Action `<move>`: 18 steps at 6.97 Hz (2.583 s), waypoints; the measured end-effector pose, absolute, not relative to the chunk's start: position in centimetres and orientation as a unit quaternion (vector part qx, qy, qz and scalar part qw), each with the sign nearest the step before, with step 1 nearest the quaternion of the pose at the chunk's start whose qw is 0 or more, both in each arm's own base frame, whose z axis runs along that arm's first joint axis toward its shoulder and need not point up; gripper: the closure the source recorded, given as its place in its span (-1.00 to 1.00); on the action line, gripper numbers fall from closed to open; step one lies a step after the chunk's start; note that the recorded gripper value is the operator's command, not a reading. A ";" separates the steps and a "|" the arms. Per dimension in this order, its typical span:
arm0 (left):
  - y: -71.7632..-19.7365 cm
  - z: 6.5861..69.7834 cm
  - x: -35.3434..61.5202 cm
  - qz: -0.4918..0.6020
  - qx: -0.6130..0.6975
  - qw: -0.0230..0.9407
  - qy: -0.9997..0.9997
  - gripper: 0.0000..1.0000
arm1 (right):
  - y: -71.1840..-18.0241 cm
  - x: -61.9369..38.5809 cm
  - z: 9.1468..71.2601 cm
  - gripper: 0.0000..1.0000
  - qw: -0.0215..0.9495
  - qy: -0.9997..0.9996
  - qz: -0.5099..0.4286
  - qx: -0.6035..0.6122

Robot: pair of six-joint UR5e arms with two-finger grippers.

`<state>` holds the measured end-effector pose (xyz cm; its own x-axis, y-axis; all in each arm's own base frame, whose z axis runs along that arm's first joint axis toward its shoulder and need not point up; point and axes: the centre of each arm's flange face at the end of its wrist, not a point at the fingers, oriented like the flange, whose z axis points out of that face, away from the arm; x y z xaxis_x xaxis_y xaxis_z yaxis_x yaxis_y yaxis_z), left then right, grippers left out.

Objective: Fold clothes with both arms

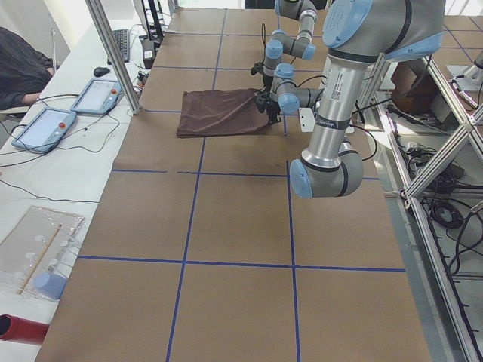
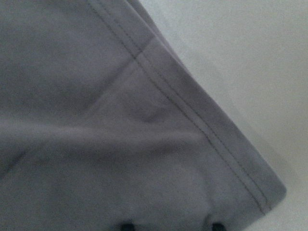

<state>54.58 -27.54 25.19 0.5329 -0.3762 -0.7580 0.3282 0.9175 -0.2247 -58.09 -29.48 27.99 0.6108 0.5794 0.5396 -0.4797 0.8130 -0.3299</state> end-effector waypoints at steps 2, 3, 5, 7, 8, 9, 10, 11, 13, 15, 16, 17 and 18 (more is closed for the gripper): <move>-27.5 25.2 54.6 -0.201 -0.028 0.875 0.439 1.00 | -30.1 -58.0 27.2 1.00 0.891 -0.335 0.298 -0.074; -27.5 25.2 54.7 -0.201 -0.027 0.875 0.439 1.00 | -30.5 -58.0 26.6 1.00 0.888 -0.343 0.299 -0.073; -27.5 25.1 54.7 -0.201 -0.027 0.875 0.440 1.00 | -30.8 -58.0 26.1 0.80 0.884 -0.351 0.299 -0.072; -27.5 25.0 54.6 -0.201 -0.026 0.875 0.441 1.00 | -30.9 -58.0 26.0 -1.00 0.882 -0.353 0.304 -0.072; -27.5 25.0 54.6 -0.201 -0.026 0.874 0.441 1.00 | -31.0 -58.0 26.0 -1.00 0.880 -0.353 0.309 -0.073; -27.5 25.0 54.6 -0.201 -0.026 0.874 0.441 1.00 | -31.3 -57.9 26.0 -1.00 0.879 -0.352 0.314 -0.073; -27.5 25.0 54.6 -0.201 -0.026 0.874 0.441 1.00 | -31.7 -57.6 26.1 -1.00 0.878 -0.350 0.319 -0.072; -27.5 25.0 54.6 -0.201 -0.026 0.874 0.441 1.00 | -32.1 -57.4 26.3 -1.00 0.878 -0.348 0.321 -0.071; -27.6 25.0 54.6 -0.202 -0.026 0.874 0.441 1.00 | -32.2 -57.6 27.4 -1.00 0.883 -0.337 0.320 -0.070; -27.6 25.0 54.6 -0.202 -0.026 0.874 0.441 1.00 | -32.3 -58.1 28.7 -1.00 0.888 -0.327 0.316 -0.069; -27.6 25.0 54.6 -0.202 -0.026 0.874 0.442 1.00 | -32.3 -58.1 28.8 -1.00 0.889 -0.326 0.313 -0.070; -27.6 24.9 54.5 -0.202 -0.025 0.873 0.442 1.00 | -32.3 -57.9 28.6 -1.00 0.889 -0.329 0.311 -0.072; -27.7 24.8 54.4 -0.202 -0.025 0.873 0.443 1.00 | -32.2 -57.7 28.5 -1.00 0.889 -0.330 0.310 -0.074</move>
